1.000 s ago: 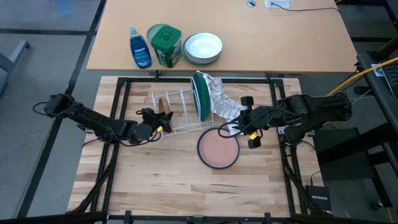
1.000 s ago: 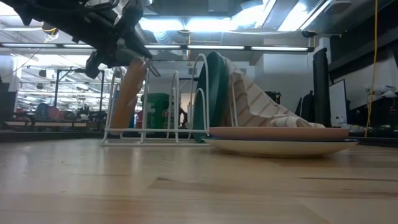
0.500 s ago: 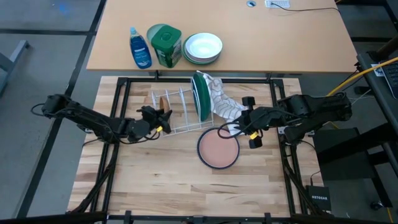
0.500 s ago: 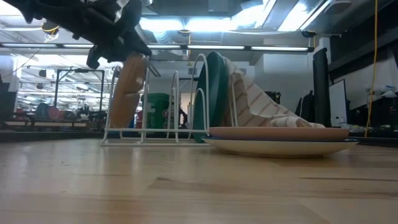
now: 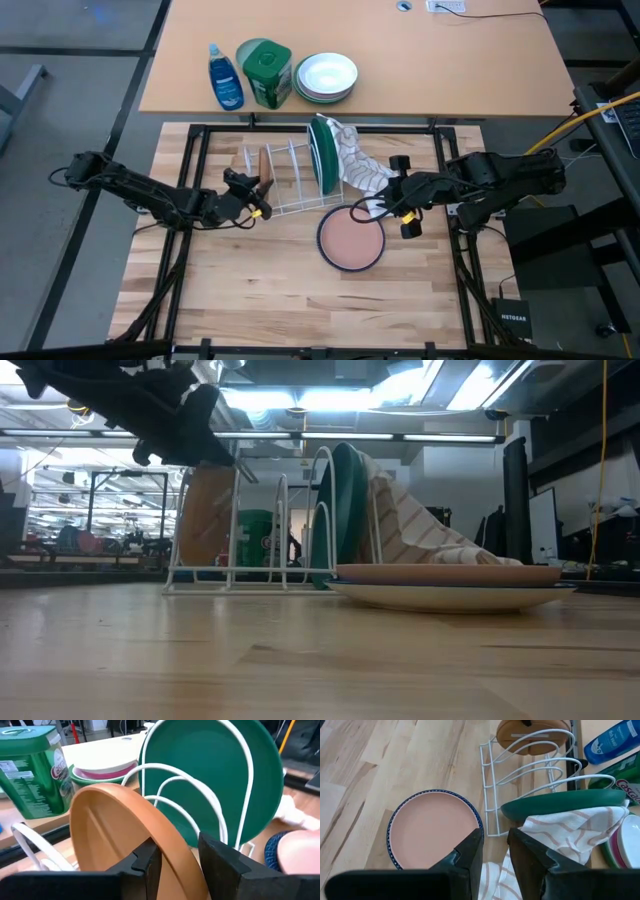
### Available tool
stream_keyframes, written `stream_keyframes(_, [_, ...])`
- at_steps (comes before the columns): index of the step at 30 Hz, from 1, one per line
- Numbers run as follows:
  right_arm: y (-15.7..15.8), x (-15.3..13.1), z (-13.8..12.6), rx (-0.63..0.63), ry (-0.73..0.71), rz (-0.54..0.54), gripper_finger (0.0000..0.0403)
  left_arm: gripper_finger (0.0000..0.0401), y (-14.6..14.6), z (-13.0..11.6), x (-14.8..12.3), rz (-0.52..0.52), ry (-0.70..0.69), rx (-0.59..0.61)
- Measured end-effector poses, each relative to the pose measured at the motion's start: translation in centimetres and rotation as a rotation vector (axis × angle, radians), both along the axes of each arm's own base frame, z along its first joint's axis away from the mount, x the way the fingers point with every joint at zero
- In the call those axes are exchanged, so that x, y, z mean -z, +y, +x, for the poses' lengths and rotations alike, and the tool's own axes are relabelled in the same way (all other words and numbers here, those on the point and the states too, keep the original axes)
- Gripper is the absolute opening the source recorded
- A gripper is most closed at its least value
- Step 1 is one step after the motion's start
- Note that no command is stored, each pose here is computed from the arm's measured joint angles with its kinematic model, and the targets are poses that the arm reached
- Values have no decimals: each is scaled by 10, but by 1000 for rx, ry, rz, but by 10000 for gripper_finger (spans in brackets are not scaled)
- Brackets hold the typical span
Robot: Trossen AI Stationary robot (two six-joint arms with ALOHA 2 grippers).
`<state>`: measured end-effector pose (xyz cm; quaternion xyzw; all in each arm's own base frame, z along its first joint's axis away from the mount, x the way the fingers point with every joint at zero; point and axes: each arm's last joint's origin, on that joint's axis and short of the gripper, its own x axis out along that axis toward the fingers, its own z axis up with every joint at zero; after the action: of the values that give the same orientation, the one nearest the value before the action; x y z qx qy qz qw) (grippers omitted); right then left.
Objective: Sort dishes
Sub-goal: Put the brown plate into the dish rack
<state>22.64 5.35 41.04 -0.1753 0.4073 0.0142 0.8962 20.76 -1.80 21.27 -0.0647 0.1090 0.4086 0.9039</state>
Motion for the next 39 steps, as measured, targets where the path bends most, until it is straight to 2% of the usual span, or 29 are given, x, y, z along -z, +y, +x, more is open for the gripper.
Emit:
stream_keyframes(11, [0,0,0,0,0,0,99,118,-4,1,6,-97,53,153])
stream_keyframes(19, [0,0,0,-2,1,3,99,118,-3,-3,12,-70,149,161])
stream_keyframes(29, [2,0,0,-50,17,59,99,118,-11,-4,12,-94,131,184])
stream_keyframes(35, [2,1,0,-52,18,61,99,118,-22,-6,12,-117,107,226])
stream_keyframes(39, [4,1,-1,-85,29,98,99,118,-31,-8,12,-117,108,269])
